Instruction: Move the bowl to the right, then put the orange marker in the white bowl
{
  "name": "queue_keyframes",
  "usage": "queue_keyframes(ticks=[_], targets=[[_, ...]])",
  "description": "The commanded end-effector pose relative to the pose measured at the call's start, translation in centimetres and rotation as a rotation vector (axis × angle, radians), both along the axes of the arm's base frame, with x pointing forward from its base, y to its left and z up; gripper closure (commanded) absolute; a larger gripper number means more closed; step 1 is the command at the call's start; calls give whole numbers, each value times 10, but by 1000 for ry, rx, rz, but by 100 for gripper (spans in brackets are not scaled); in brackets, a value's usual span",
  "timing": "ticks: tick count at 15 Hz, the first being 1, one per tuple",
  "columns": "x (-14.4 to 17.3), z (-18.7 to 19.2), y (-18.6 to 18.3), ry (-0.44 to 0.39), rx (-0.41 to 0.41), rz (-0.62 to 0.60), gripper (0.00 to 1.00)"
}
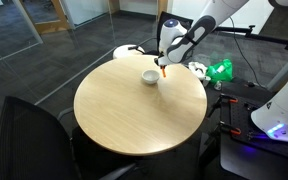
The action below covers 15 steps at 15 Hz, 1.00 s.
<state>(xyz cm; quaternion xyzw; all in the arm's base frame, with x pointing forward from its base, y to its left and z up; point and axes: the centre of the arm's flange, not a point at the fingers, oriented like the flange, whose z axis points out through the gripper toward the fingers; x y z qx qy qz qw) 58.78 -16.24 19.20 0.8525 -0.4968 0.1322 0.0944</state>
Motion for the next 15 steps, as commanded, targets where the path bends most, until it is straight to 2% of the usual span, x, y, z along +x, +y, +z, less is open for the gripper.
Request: queue_keyframes(ticks=[1,7,15], targets=[[14,-5,-14,-21,-18,-49,95],[32,-2,-31,-49,-25,-50,95],[57,-7,-13,-68,-36,6,95]])
